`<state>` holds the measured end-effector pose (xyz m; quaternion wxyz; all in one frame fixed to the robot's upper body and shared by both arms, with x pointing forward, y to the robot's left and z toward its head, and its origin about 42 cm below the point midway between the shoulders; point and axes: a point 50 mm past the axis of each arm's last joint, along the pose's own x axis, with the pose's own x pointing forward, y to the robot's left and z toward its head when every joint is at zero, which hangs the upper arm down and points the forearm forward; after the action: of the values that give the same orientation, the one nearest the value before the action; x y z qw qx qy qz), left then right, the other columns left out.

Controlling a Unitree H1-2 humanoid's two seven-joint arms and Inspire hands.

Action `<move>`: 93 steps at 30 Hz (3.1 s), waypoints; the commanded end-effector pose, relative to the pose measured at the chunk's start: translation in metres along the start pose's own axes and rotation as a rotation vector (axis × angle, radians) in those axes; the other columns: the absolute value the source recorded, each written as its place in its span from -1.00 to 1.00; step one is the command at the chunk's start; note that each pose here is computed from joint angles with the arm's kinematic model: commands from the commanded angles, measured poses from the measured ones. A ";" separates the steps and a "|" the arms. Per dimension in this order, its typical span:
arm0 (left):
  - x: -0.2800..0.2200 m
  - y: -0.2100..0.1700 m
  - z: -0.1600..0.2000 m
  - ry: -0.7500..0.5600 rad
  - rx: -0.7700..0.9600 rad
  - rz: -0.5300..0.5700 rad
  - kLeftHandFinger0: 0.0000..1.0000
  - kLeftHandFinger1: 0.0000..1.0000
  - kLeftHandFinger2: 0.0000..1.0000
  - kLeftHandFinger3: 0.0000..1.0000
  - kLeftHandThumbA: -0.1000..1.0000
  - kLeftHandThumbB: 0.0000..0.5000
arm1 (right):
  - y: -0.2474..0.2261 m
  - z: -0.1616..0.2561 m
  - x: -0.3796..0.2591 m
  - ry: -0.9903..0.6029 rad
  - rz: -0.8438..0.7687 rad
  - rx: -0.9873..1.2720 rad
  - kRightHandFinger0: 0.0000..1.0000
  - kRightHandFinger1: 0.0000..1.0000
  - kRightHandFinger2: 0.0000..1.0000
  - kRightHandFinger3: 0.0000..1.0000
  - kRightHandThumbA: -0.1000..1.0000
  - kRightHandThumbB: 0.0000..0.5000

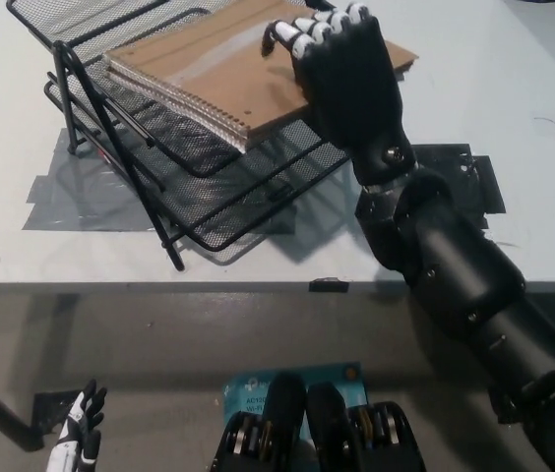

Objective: A person hands a notebook to the robot and the robot grabs it with its right hand and places it in the file tray kept in the centre of the desk infront of it.

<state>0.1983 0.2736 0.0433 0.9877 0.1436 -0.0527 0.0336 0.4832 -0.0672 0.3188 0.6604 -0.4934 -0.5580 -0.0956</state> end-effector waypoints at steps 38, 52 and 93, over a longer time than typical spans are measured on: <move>0.008 0.005 0.016 -0.096 0.023 -0.011 1.00 0.96 0.87 1.00 1.00 0.24 | 0.016 0.015 0.107 -0.029 -0.147 -0.008 -1.00 -1.00 -0.90 -0.55 0.78 -1.00; 0.006 0.001 0.019 -0.106 0.037 -0.014 1.00 0.91 0.81 1.00 1.00 0.19 | 0.021 0.034 0.117 -0.044 -0.135 0.003 -1.00 -1.00 -0.97 -0.79 0.95 -1.00; 0.040 0.008 0.026 -0.169 0.071 -0.028 0.81 0.63 0.53 0.80 1.00 0.06 | -0.324 -0.049 0.185 -0.044 1.206 0.321 1.00 1.00 1.00 1.00 -0.21 1.00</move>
<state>0.2135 0.2703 0.0480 0.9839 0.1650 -0.0652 0.0212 0.5370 -0.1052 0.3128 0.7098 -0.6170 -0.3386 0.0295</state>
